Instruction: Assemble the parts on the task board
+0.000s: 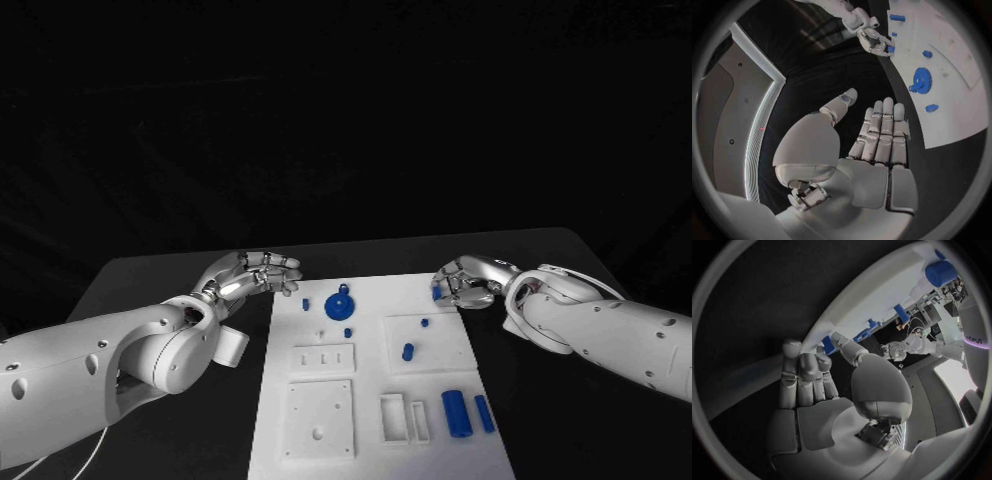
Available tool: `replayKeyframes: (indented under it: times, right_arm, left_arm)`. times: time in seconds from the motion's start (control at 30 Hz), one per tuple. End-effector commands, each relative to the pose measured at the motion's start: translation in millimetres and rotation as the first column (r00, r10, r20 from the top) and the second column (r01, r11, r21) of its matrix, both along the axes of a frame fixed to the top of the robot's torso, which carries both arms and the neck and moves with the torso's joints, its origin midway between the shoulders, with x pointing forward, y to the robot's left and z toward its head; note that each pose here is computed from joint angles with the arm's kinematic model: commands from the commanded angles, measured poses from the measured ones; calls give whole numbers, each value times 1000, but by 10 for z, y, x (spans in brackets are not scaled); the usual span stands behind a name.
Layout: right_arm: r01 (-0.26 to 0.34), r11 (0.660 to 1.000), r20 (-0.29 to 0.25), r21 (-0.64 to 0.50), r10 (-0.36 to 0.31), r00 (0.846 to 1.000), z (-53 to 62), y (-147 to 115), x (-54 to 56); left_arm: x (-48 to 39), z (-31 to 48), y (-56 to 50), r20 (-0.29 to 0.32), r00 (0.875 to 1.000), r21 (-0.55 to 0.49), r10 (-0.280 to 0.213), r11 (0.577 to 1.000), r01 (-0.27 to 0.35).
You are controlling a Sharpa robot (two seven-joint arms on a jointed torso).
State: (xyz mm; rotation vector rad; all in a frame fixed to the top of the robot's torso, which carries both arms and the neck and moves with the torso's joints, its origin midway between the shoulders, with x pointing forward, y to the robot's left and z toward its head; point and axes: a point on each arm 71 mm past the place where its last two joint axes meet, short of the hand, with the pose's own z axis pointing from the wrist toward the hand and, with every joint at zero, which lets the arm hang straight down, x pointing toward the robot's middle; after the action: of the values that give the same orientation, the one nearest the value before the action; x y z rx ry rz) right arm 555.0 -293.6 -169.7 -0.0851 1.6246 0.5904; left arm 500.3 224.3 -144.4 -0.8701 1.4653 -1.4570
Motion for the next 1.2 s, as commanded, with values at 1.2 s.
replayKeyframes:
  times: [1.2]
  right_arm:
    - [25, 1000, 63, -13, -24, 998, 43, 153, -57]
  left_arm:
    - [-13, -18, -48, -34, 997, 1, -66, 998, 66]
